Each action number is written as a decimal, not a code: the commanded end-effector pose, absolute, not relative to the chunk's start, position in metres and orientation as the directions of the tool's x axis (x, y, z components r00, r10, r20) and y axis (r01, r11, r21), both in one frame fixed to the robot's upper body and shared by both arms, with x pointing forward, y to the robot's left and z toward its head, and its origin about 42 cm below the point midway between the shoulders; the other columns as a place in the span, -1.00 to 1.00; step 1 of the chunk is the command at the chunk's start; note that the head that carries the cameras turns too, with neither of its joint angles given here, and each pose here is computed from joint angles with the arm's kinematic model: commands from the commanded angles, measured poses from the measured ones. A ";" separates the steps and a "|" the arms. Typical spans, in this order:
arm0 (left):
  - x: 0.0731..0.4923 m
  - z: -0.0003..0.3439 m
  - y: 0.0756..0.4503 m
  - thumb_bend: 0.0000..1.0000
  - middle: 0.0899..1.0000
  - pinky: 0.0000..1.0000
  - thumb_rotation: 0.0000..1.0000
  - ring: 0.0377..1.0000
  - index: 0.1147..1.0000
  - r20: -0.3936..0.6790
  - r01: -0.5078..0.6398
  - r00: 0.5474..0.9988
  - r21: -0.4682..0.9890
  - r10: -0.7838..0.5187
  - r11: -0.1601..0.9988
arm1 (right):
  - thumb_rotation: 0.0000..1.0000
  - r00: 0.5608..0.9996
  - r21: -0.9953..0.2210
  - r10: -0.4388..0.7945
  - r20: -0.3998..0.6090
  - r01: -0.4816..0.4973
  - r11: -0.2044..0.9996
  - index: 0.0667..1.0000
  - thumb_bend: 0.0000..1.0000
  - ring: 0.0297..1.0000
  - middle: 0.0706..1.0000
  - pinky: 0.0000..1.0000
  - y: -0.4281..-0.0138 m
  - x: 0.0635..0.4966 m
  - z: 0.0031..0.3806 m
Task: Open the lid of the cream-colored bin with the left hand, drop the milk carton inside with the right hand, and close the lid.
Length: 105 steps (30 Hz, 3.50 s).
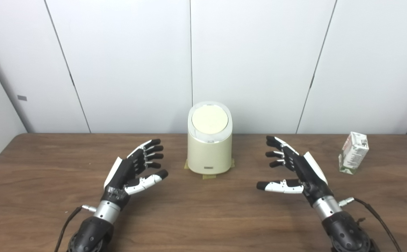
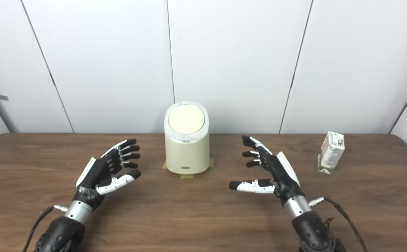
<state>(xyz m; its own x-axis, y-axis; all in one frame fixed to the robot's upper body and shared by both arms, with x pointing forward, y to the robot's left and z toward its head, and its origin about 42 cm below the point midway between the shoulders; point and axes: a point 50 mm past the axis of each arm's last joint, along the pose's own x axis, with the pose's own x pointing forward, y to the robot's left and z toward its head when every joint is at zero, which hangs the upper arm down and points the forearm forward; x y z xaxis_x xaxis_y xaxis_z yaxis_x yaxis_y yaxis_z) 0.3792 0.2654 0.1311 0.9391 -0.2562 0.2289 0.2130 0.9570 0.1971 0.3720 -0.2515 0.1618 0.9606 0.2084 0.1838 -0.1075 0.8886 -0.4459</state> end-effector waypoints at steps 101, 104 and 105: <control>0.482 0.259 0.142 0.99 1.00 0.90 -0.57 1.00 1.00 0.388 -0.332 0.917 0.870 -0.089 0.366 | -0.41 0.936 -0.452 0.200 0.291 -0.050 0.891 0.75 0.57 0.59 0.76 0.34 -0.254 0.377 0.189; 0.481 0.275 0.147 0.95 1.00 0.86 -0.53 1.00 1.00 0.402 -0.296 0.913 0.767 -0.067 0.569 | -0.41 0.936 -0.456 0.202 0.289 -0.051 0.888 0.75 0.56 0.59 0.76 0.34 -0.255 0.377 0.190; 0.481 0.281 0.150 0.93 1.00 0.82 -0.51 1.00 1.00 0.406 -0.286 0.912 0.737 -0.063 0.613 | -0.41 0.935 -0.457 0.203 0.289 -0.051 0.888 0.76 0.56 0.59 0.76 0.34 -0.255 0.377 0.190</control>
